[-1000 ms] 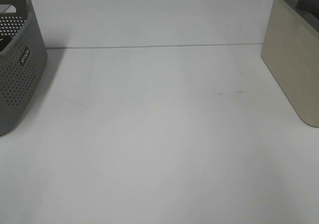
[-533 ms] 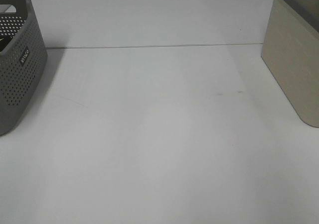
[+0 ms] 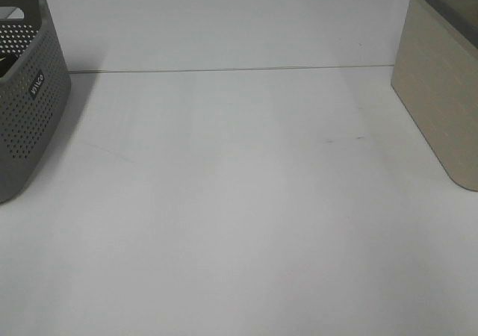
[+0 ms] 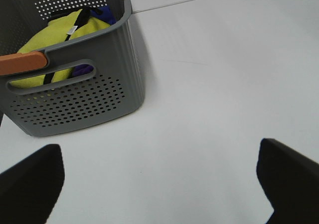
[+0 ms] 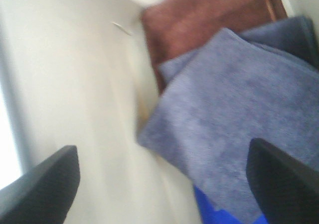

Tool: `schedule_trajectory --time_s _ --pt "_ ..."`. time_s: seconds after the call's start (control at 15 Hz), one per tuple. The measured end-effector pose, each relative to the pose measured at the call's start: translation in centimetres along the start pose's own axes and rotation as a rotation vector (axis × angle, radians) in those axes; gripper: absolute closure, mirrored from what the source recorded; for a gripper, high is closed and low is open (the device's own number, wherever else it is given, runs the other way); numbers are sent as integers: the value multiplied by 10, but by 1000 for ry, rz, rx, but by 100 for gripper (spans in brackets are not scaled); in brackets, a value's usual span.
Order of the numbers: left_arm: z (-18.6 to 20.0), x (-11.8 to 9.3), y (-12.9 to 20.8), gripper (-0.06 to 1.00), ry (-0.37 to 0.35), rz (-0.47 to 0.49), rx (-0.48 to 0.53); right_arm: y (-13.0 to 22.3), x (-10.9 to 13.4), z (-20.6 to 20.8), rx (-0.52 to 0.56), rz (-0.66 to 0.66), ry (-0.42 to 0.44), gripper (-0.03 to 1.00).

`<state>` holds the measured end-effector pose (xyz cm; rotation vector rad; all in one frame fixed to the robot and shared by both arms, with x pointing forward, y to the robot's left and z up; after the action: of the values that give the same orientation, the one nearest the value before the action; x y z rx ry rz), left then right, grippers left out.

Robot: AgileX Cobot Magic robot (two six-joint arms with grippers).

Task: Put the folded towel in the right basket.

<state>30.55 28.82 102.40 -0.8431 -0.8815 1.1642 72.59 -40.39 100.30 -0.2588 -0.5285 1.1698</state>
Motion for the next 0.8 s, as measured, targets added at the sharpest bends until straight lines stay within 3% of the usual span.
schedule_trajectory --time_s 0.13,0.2,0.33,0.53,0.8 --pt "0 0 0 -4 0 0 0 -6 25 33 -57 23 -107 13" --pt "0 0 0 -4 0 0 0 -4 51 57 -72 76 -195 13" --pt "0 0 0 -4 0 0 0 8 81 69 -55 156 -228 13" --pt "0 0 0 -4 0 0 0 36 112 74 27 289 -184 13" --pt "0 0 0 -4 0 0 0 48 118 84 23 323 -68 13"
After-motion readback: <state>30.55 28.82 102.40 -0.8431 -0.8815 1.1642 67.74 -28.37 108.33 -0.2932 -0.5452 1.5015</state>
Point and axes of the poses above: a point on each arm's last joint axis where the gripper is mounted, z pointing back along that axis away from the gripper, x along the wrist's bending axis when the last joint is at zero, y = z × x, the point moved 8 cm from there along -z, pointing out along that axis toward the gripper, and after that the axes turned 3 degrees about -z, right-handed, at the moved point
